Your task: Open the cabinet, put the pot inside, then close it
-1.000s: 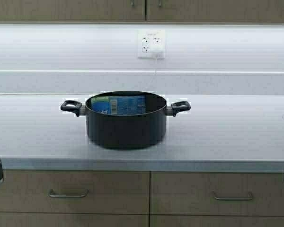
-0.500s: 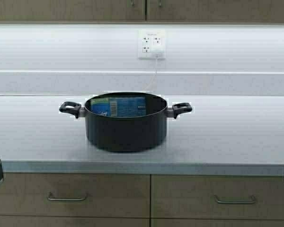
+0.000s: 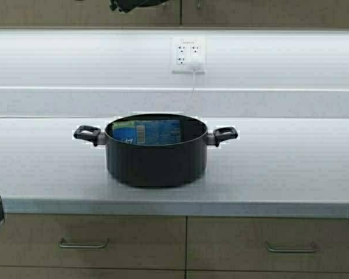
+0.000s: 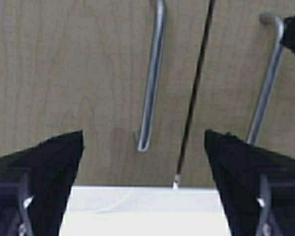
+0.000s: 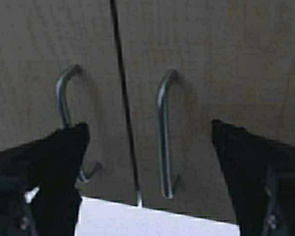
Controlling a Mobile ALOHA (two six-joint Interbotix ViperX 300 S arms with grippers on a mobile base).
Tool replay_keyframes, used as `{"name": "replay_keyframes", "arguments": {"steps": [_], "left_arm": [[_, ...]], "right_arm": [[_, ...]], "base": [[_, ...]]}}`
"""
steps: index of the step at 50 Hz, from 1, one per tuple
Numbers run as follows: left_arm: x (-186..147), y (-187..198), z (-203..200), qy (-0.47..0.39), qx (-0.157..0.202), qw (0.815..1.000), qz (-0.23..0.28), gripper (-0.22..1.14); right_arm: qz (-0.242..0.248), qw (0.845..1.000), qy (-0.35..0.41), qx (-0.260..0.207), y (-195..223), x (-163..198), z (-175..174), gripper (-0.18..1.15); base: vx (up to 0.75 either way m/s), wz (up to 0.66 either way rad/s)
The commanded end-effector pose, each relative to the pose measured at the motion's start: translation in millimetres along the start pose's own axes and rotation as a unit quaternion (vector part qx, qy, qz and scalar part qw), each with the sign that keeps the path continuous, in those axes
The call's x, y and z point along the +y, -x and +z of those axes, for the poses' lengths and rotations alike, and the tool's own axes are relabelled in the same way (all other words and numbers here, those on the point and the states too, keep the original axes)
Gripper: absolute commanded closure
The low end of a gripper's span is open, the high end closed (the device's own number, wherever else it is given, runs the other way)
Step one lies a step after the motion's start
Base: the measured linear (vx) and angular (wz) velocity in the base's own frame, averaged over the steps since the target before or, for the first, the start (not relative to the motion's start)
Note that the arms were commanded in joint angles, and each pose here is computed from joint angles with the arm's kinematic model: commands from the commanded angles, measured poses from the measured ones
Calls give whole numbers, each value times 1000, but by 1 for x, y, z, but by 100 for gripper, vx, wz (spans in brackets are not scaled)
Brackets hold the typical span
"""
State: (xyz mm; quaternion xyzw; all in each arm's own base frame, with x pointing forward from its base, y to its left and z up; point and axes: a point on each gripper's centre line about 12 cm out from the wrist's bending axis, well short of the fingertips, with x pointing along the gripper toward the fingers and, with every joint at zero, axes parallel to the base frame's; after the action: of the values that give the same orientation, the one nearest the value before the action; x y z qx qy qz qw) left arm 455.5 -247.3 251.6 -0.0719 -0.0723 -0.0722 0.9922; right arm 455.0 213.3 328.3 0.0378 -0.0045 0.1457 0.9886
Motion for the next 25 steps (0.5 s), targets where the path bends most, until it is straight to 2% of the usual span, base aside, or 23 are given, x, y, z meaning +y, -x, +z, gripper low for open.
{"name": "replay_keyframes", "arguments": {"steps": [1, 7, 14, 25], "left_arm": [[-4, -14, 13, 4, -34, 999, 15, -11], [-4, -21, 7, -11, -44, 998, 32, -11], [-5, -30, 7, -18, -60, 997, 47, -11], [-12, -45, 9, -24, -75, 996, 49, -11]], "right_arm": [[-41, 998, 4, -39, -3, 0, 13, -7], [-84, 996, 1, -30, -14, -3, 6, -7], [-108, 994, -7, -20, -29, -5, 1, -7], [-129, 990, -3, -49, -42, -3, 5, -7]], "base": [[1, 1], [1, 1], [1, 0], [1, 0]]}}
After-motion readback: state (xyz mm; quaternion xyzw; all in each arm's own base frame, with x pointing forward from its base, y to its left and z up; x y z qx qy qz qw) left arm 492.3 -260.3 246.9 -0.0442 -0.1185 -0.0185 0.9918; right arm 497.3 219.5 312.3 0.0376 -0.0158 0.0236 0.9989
